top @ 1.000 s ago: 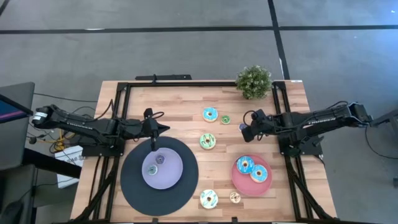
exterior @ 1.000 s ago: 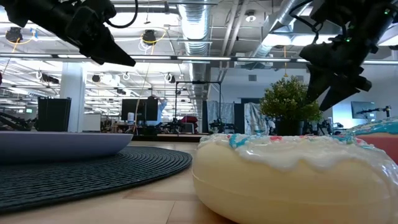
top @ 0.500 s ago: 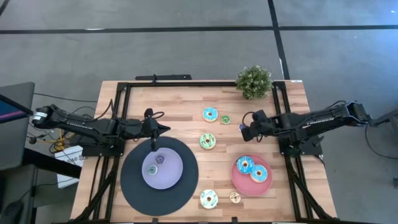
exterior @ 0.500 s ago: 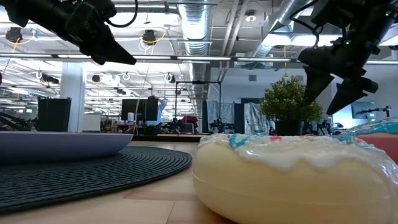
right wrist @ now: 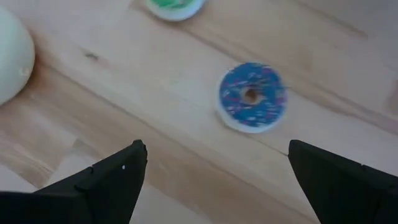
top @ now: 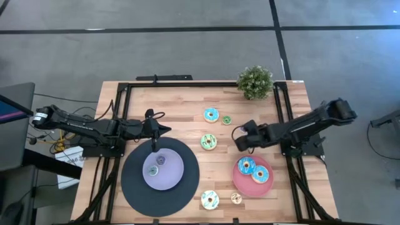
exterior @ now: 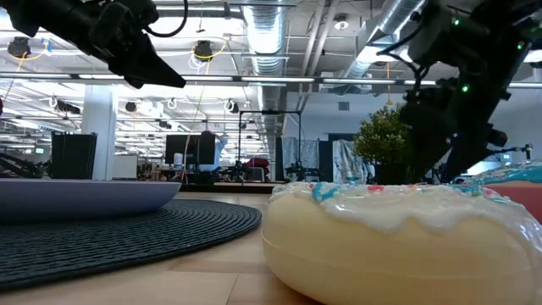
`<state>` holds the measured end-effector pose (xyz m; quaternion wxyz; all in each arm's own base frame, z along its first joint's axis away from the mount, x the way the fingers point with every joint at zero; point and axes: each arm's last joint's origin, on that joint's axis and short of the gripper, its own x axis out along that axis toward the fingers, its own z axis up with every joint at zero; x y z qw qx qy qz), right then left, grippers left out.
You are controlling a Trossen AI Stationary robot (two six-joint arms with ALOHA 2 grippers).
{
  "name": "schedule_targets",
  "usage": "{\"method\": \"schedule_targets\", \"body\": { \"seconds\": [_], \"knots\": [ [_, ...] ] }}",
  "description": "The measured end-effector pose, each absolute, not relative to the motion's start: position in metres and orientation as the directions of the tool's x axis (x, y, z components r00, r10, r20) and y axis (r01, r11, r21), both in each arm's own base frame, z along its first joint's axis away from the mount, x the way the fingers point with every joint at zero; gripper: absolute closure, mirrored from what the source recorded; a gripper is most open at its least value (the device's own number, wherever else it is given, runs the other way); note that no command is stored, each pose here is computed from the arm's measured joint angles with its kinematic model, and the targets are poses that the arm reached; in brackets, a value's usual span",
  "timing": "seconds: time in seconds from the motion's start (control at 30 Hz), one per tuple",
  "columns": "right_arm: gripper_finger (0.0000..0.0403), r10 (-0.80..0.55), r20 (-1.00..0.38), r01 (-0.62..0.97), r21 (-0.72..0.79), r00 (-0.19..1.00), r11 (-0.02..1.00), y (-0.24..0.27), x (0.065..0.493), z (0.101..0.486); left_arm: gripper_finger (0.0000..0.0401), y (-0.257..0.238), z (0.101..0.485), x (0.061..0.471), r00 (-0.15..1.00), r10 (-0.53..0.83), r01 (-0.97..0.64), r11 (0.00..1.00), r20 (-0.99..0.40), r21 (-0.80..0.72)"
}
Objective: Pick & Place donuts
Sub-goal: Put the small dark blue donut on the pink plate
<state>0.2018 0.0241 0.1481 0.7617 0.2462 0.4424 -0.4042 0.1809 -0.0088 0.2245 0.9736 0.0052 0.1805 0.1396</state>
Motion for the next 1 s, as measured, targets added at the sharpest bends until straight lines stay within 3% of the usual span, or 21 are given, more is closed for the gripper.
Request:
{"method": "schedule_targets", "body": {
  "seconds": [0.27,0.67,1.0],
  "knots": [
    [0.0023,-0.446,-0.883,0.876,-0.091,0.149,0.473,0.019,0.211,0.116,0.0401,-0.009,0.224,0.181,0.896,0.272,-0.272,0.961,-0.350,0.050],
    [0.0028,-0.468,-0.861,0.915,-0.010,0.197,0.404,-0.005,0.209,0.102,0.0401,-0.009,0.225,0.181,0.896,0.273,-0.273,0.961,-0.349,0.050],
    [0.0114,-0.471,-0.862,0.923,-0.009,0.187,0.385,-0.007,0.202,0.103,0.0401,-0.009,0.225,0.181,0.897,0.273,-0.274,0.961,-0.349,0.046]
  ]
}}
